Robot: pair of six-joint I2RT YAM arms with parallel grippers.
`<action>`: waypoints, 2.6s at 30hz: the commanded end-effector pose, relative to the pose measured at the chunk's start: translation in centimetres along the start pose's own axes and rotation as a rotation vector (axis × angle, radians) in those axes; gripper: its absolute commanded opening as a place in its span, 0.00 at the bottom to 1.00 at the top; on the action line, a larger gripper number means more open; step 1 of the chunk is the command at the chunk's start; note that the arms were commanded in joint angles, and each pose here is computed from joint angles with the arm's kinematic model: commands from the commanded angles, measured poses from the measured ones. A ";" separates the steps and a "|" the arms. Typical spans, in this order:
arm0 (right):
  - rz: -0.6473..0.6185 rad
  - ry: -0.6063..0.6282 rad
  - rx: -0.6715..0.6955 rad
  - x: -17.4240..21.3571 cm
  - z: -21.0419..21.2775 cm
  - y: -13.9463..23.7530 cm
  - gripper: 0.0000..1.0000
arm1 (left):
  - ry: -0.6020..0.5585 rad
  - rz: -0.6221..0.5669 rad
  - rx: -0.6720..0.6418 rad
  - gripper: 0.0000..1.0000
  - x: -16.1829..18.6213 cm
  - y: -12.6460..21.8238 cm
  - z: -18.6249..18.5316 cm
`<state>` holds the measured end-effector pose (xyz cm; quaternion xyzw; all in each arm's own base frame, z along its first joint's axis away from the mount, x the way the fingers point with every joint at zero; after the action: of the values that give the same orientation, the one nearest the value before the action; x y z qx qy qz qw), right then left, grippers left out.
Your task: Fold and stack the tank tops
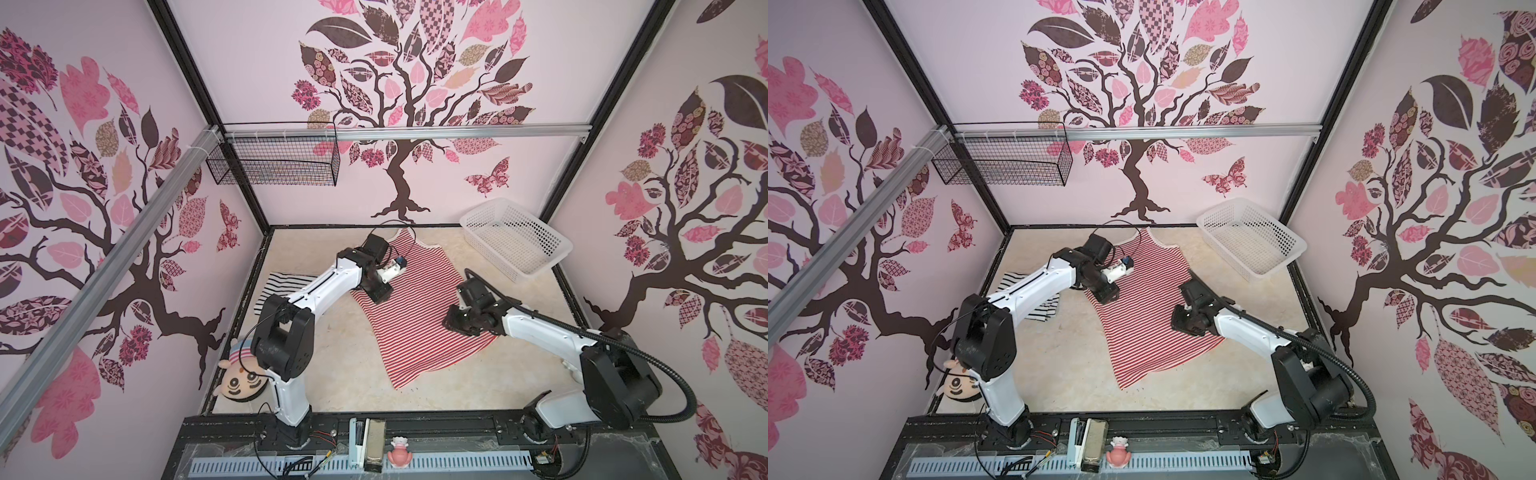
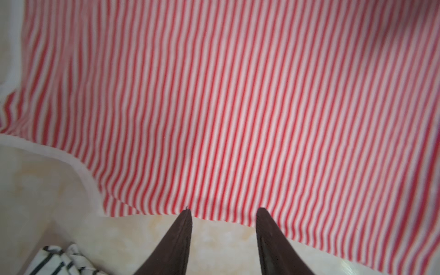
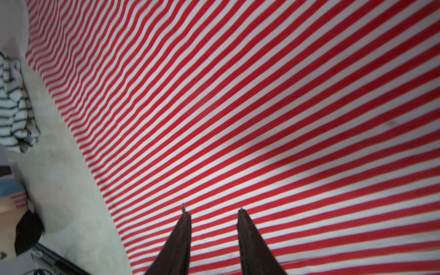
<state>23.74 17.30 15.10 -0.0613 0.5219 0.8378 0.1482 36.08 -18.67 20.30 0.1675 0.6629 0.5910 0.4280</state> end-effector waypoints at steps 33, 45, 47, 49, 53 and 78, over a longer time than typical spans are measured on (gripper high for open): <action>0.045 -0.193 0.295 -4.9 -12.4 -1.8 0.42 | -0.295 0.339 0.250 0.46 6.9 -3.2 -13.0; -0.035 -0.102 0.189 -4.3 -6.7 2.5 0.45 | -0.037 0.135 -0.017 0.48 3.5 -1.5 -3.6; -0.014 -0.122 0.159 -2.4 -6.9 2.5 0.45 | -0.011 0.145 -0.067 0.48 3.7 -2.4 -1.6; -0.002 -0.149 0.125 -0.6 -7.6 2.5 0.45 | 0.011 0.170 -0.100 0.49 4.0 -3.7 0.1; 0.021 -0.167 0.110 2.0 -8.6 2.9 0.46 | 0.047 0.207 -0.099 0.48 4.8 -5.2 1.7; -0.002 -0.244 0.186 1.9 -11.8 3.7 0.47 | 0.052 0.297 0.048 0.48 12.3 -2.3 -3.7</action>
<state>20.01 5.39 11.61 0.0592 0.5880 0.7748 0.2246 27.57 -12.60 12.75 0.2619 0.6484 0.6433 0.3118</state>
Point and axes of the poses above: each gripper's point midway between its finger pads, its own y axis back along the fingers, its own z axis along the line the jaws close on, x = y × z, the point moved 10 cm from there along y, back along the fingers, and after that the axes turned 2 degrees about y, right-handed, at the moved point
